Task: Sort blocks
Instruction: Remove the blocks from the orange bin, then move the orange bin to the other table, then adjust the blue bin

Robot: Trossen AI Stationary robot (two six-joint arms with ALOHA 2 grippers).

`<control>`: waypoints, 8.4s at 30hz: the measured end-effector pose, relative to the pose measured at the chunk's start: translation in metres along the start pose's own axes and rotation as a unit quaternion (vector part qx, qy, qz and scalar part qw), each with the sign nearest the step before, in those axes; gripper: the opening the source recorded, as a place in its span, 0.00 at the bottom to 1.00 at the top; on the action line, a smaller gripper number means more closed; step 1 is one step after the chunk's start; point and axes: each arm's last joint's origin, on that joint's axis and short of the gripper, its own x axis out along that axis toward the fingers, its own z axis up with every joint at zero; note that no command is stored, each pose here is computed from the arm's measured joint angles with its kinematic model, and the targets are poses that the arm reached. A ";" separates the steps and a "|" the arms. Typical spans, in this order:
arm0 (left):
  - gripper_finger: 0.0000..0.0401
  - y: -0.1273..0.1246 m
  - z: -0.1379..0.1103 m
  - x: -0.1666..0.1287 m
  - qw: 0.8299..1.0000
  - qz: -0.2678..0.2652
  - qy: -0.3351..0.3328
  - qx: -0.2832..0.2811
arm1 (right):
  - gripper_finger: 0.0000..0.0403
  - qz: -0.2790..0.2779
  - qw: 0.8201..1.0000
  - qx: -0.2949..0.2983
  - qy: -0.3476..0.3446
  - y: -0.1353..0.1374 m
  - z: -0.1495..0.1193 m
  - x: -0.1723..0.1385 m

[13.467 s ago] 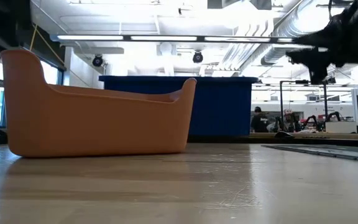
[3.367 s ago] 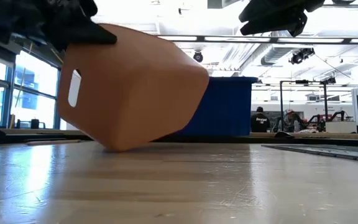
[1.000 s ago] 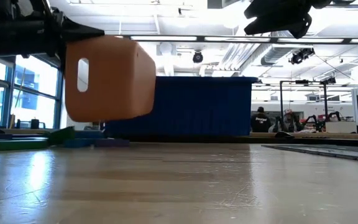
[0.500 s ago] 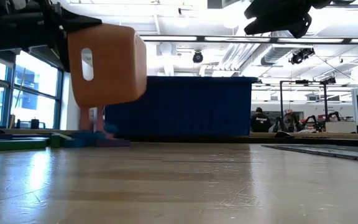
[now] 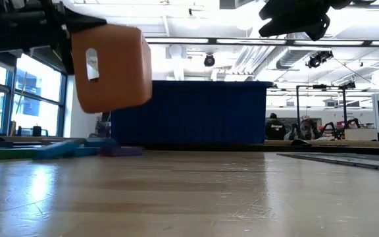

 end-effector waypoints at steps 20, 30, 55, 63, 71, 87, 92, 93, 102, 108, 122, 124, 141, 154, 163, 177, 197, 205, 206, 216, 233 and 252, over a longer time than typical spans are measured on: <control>0.00 -0.009 0.017 -0.002 0.995 -0.076 -0.066 -0.020 | 0.41 0.000 1.000 -0.004 0.000 0.000 0.000 0.000; 0.00 -0.007 0.016 -0.002 0.997 -0.055 -0.060 -0.018 | 0.41 0.000 1.000 -0.003 -0.001 0.000 0.000 0.000; 0.00 -0.065 -0.013 0.087 0.941 0.106 0.300 0.117 | 0.41 -0.029 0.999 -0.020 -0.027 -0.004 0.005 -0.008; 0.00 -0.108 -0.060 0.127 0.875 0.114 0.435 0.178 | 0.41 -0.013 0.998 -0.015 -0.063 -0.004 0.014 -0.046; 0.00 -0.129 -0.116 0.171 0.761 0.141 0.579 0.257 | 0.41 -0.007 0.993 -0.006 -0.114 -0.009 0.021 -0.089; 0.02 -0.124 -0.182 0.204 0.638 0.022 0.663 0.391 | 0.41 0.099 0.995 -0.002 -0.001 -0.013 0.014 -0.085; 0.09 -0.114 -0.175 0.214 0.644 0.029 0.661 0.383 | 0.41 0.069 0.995 -0.048 0.049 -0.024 0.013 -0.056; 0.12 -0.112 -0.174 0.216 0.645 0.027 0.663 0.378 | 0.41 0.064 0.994 -0.070 0.056 -0.026 0.013 -0.050; 0.43 -0.090 -0.161 0.233 0.651 0.003 0.688 0.320 | 0.49 0.063 0.985 -0.111 0.116 -0.051 0.018 -0.008; 0.55 -0.095 -0.119 0.241 0.680 -0.001 0.684 0.262 | 0.61 0.102 0.973 -0.140 0.155 -0.063 0.018 0.014; 0.57 -0.188 0.011 0.192 0.810 0.074 0.522 0.257 | 0.40 0.114 0.946 -0.186 0.241 -0.072 -0.011 0.066; 0.57 -0.204 0.020 0.177 0.822 0.076 0.498 0.265 | 0.27 0.112 0.945 -0.183 0.247 -0.075 -0.012 0.069; 0.57 -0.248 -0.029 0.100 0.850 0.154 0.376 0.335 | 0.01 -0.044 0.973 -0.202 0.104 -0.077 0.102 -0.004; 0.57 -0.221 -0.066 0.099 0.835 0.206 0.361 0.361 | 0.00 -0.359 0.922 -0.140 0.045 -0.179 0.205 -0.079; 0.57 -0.216 -0.065 0.104 0.824 0.208 0.358 0.386 | 0.00 -0.440 0.898 0.016 0.030 -0.309 0.215 -0.112; 0.57 -0.135 -0.087 0.115 0.750 0.291 0.396 0.441 | 0.00 -0.441 0.852 0.246 0.134 -0.473 0.141 -0.079; 0.57 -0.109 -0.082 0.131 0.717 0.326 0.378 0.486 | 0.00 -0.404 0.833 0.320 0.201 -0.563 0.058 -0.014; 0.57 -0.109 -0.082 0.131 0.717 0.326 0.378 0.487 | 0.10 -0.404 0.837 0.316 0.188 -0.564 0.060 -0.013; 0.57 -0.109 -0.082 0.131 0.717 0.326 0.378 0.487 | 0.13 -0.405 0.837 0.316 0.187 -0.564 0.060 -0.013; 0.57 -0.110 -0.082 0.130 0.718 0.324 0.379 0.485 | 0.33 -0.412 0.845 0.296 0.170 -0.561 0.071 -0.021; 0.57 -0.110 -0.081 0.130 0.723 0.327 0.377 0.479 | 0.33 -0.458 0.842 0.255 0.128 -0.534 0.108 -0.059; 0.57 -0.109 -0.081 0.130 0.718 0.328 0.380 0.482 | 0.33 -0.485 0.814 0.258 0.192 -0.553 0.081 -0.025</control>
